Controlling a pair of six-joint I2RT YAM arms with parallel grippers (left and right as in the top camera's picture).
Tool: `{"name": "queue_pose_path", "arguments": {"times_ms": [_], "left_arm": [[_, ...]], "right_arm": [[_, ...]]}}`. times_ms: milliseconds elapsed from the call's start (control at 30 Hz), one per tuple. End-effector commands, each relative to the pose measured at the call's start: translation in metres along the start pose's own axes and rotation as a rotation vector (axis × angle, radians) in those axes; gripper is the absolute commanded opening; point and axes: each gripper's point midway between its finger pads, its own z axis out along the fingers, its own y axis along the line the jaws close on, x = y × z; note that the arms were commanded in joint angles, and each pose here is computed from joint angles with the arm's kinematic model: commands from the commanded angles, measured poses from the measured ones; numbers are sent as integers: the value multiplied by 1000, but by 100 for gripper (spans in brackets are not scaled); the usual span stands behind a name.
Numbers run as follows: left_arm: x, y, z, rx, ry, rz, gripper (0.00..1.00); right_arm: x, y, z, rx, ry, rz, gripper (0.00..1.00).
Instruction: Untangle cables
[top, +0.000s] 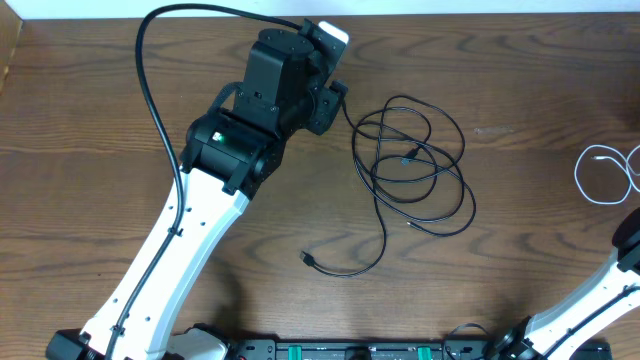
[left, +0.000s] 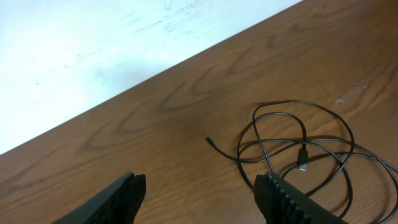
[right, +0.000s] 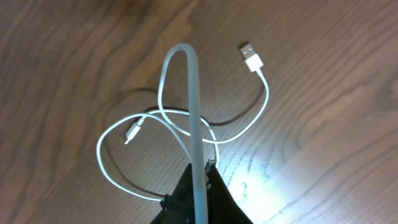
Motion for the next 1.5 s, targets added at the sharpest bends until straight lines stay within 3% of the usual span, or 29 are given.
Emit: {"name": "queue_pose_path", "arguments": {"times_ms": [0,33,133,500,733,1000,1200,1467], "left_arm": [[-6,2,-9,-3,-24,-1,61],[-6,2,-9,-3,-24,-1,61],[-5,2,-9,-2,-20,-1,61],[-4,2,-9,-3,-16,-1,62],[-4,2,-9,-3,-16,3,62],[-6,2,-9,-4,-24,2,62],[-6,2,-9,-4,-25,2,62],[-6,2,-9,-3,-25,2,62]], "right_arm": [[-3,11,-3,-60,-8,-59,2],[-2,13,-3,-73,-5,-59,14],[0,15,-3,-84,6,-31,99],[8,35,-20,-181,18,-45,99],[10,57,-98,-263,-121,-113,99],[30,67,-220,-420,-350,-142,99],[69,104,-313,-717,-520,-366,99],[131,159,-307,-809,-350,-591,99]]}}
